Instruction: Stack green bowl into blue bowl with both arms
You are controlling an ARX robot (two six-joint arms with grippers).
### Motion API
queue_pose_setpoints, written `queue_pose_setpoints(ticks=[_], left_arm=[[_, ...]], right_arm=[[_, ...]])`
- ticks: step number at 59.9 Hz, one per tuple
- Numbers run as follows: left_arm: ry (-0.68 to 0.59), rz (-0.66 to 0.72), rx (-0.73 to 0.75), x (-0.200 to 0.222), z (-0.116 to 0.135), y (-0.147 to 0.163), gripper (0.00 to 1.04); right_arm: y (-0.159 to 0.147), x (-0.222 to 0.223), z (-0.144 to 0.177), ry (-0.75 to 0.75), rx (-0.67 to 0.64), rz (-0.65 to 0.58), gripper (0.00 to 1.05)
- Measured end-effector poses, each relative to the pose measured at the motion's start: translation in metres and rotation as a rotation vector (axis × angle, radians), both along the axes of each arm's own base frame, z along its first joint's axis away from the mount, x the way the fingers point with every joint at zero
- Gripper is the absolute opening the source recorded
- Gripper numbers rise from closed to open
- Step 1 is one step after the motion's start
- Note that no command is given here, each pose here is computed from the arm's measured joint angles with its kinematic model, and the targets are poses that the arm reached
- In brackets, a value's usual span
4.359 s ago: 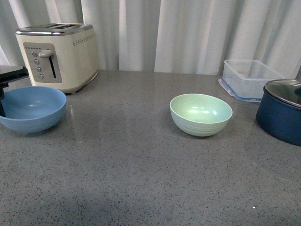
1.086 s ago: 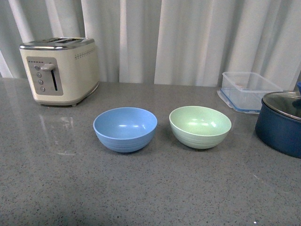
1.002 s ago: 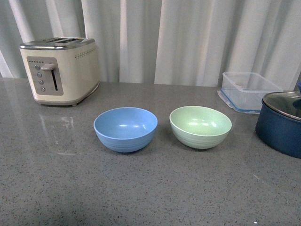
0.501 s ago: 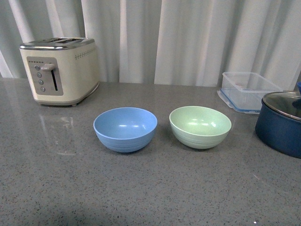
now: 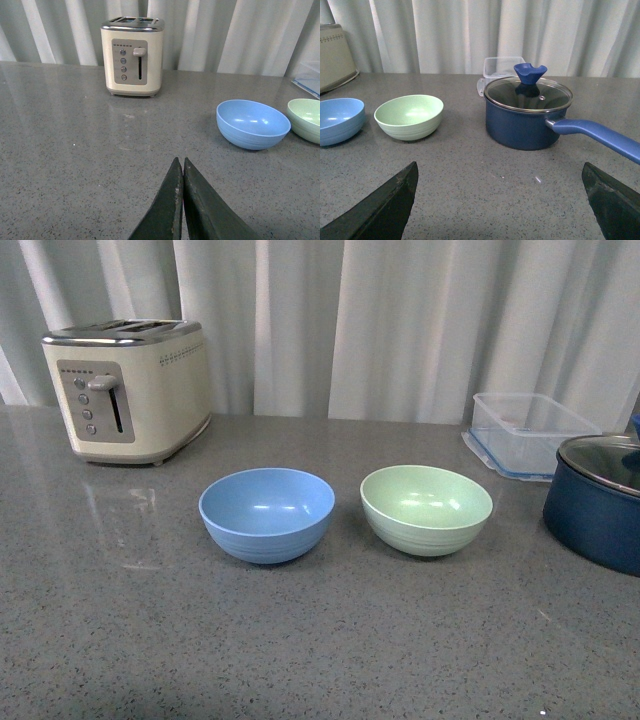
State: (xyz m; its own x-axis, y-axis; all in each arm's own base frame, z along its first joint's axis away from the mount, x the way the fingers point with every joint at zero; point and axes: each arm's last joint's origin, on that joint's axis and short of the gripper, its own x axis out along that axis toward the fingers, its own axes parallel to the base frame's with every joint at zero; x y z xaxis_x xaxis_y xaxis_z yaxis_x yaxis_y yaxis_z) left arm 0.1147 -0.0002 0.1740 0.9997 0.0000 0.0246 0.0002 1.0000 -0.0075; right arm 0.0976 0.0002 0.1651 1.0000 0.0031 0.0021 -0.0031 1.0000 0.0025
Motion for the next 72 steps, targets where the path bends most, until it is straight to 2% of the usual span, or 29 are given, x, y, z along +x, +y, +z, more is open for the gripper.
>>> queue_pose_setpoints(ticks=[23,27,38,69,72], left_arm=[[0.000,0.000,0.000,-0.008,-0.001,0.000,0.04],[0.035,-0.001,0.000,-0.014,-0.005,0.000,0.04],[0.007,-0.001,0.000,-0.018,-0.004,0.000,0.04],[0.007,-0.001,0.000,-0.018,-0.004,0.000,0.96],[0.007,-0.001,0.002,-0.018,-0.004,0.000,0.99]], right_arm=[[0.000,0.000,0.000,0.000,0.000,0.000,0.95],[0.000,0.000,0.000,0.000,0.000,0.000,0.95],[0.000,0.000,0.000,0.000,0.000,0.000,0.95],[0.000,0.000,0.000,0.000,0.000,0.000,0.95],[0.000,0.000,0.000,0.000,0.000,0.000,0.95]])
